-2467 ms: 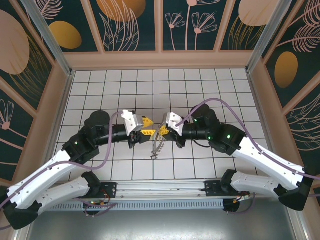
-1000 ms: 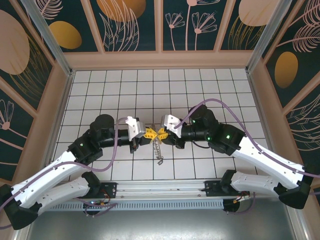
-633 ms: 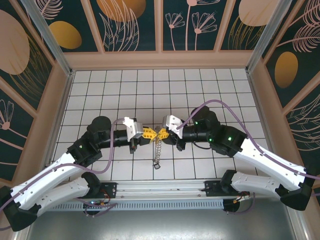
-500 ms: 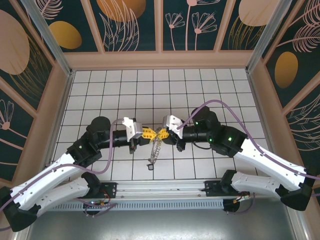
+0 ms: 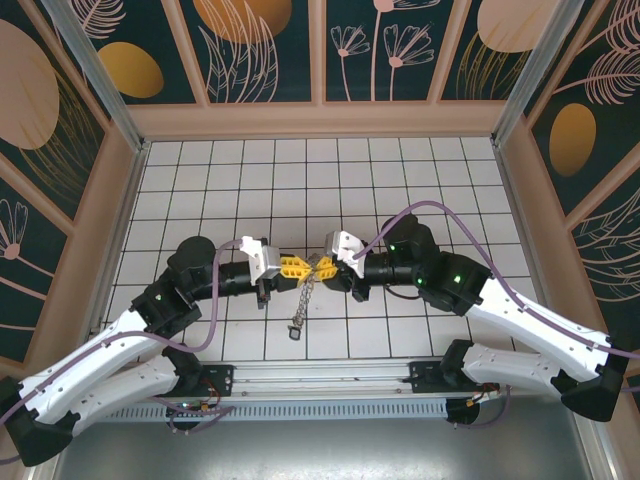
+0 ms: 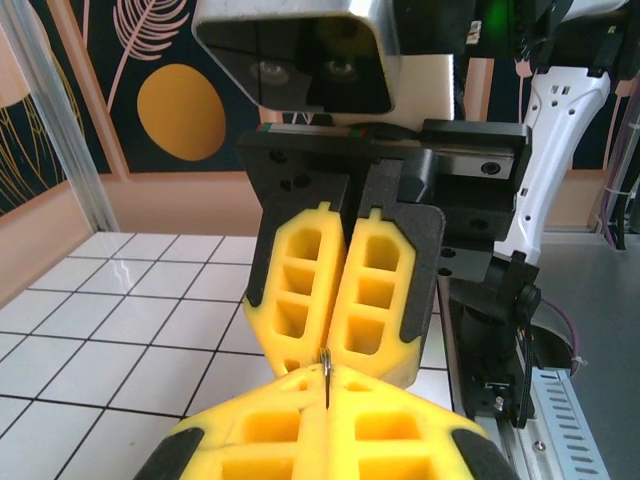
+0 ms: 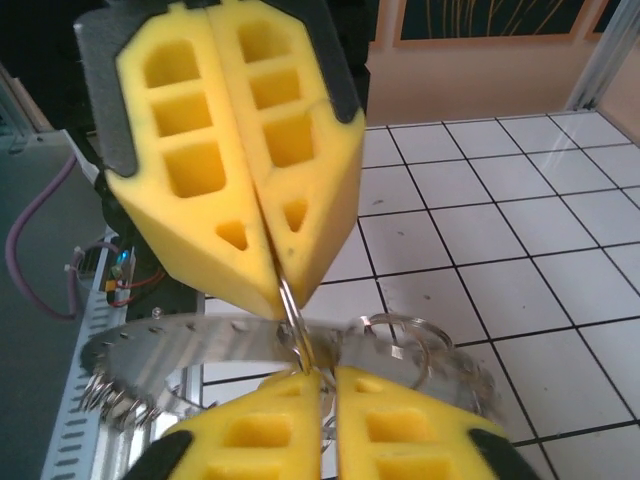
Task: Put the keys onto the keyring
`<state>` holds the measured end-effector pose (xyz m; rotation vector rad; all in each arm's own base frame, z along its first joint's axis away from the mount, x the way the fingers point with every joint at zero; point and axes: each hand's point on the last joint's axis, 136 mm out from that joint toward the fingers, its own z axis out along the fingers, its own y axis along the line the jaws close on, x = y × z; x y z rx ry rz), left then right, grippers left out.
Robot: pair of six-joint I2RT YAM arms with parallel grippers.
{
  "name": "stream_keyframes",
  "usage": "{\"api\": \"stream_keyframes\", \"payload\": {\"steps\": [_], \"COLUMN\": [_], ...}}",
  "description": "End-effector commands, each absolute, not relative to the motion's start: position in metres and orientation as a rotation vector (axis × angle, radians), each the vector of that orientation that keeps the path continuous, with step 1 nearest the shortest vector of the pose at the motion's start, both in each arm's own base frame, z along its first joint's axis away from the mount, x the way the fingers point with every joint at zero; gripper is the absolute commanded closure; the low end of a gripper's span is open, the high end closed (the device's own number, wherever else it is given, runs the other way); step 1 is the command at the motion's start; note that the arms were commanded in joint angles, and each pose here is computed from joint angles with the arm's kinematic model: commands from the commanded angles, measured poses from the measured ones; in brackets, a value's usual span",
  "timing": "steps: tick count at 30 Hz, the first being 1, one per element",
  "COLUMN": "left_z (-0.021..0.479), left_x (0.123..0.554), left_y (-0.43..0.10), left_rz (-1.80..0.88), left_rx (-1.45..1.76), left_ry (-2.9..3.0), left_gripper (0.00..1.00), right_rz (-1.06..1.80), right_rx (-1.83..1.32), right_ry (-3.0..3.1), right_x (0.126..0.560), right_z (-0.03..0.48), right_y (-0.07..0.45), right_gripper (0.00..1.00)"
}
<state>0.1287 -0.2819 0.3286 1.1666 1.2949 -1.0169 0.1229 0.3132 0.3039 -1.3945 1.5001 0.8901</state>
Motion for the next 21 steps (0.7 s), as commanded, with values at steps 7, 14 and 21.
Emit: {"api": "stream_keyframes", "payload": {"steps": [7,14,21], "left_z": [0.363,0.363,0.367], "left_x": [0.119,0.116,0.111], "left_y": [-0.279,-0.28,-0.28], "left_rz": [-1.05,-1.071,-1.107], "left_rx": [1.133,1.133,1.134], "left_ry": [1.144,1.129,1.102], "left_gripper": [1.0,1.0,1.0], "right_rz": [0.885,0.923,0.959], "right_rx": [-1.381,-1.391,-1.397], "right_ry": [1.508,1.481,1.453], "right_x": [0.126,0.122,0.12], "right_z": [0.302,0.304,0.307], "right_y": [0.315,0.319,0.325], "right_gripper": [1.0,1.0,1.0]}}
